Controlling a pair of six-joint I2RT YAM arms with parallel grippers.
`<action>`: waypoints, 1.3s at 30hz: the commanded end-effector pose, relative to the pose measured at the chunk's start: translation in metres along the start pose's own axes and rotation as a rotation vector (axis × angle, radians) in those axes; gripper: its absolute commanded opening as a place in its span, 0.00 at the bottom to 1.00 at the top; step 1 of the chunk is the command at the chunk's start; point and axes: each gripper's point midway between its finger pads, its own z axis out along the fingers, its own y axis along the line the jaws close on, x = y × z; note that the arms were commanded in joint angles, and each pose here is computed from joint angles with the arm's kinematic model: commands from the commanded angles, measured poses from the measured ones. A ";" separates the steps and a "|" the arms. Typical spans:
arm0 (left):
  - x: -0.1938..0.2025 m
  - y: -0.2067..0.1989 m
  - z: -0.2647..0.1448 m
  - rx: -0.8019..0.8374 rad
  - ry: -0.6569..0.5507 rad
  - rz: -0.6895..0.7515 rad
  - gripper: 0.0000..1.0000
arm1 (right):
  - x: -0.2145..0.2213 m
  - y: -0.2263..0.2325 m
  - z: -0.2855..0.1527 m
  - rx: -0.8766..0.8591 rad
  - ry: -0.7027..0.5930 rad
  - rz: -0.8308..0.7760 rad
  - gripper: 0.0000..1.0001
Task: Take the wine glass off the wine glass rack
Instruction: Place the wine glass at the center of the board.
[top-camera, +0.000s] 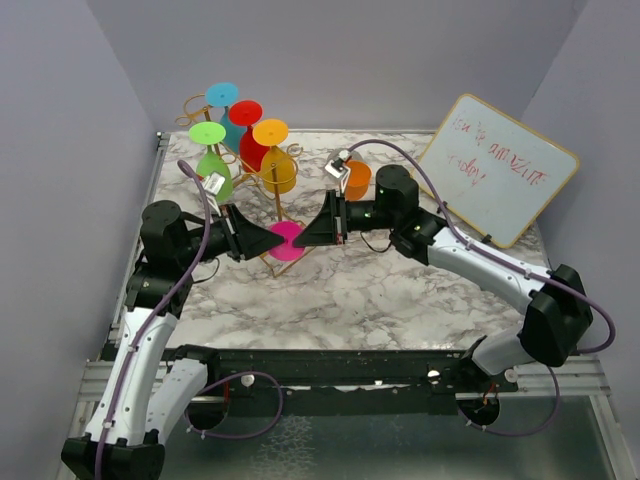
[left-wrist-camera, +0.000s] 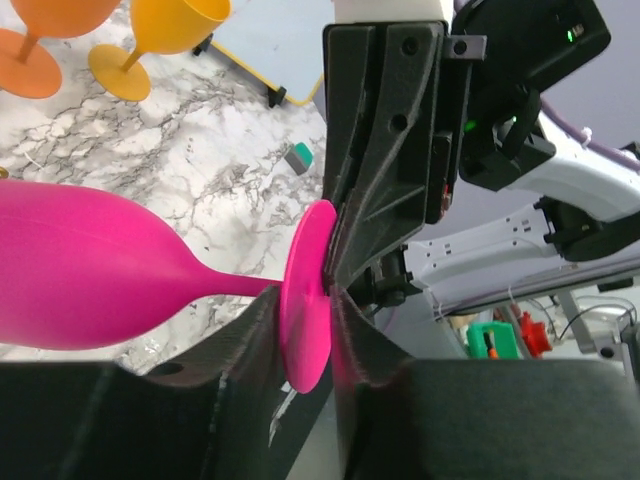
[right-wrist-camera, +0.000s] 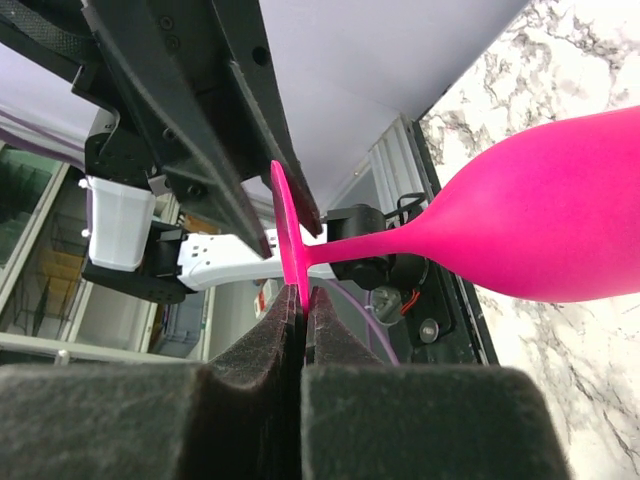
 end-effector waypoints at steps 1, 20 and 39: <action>0.013 -0.009 -0.004 0.059 0.064 0.044 0.32 | -0.006 0.003 -0.004 0.058 -0.025 -0.060 0.01; 0.017 -0.021 0.004 0.116 0.138 0.089 0.00 | -0.008 0.010 -0.017 0.100 -0.025 -0.200 0.01; 0.057 -0.034 0.009 0.234 0.245 0.244 0.00 | -0.061 -0.004 -0.075 0.381 -0.204 -0.308 0.76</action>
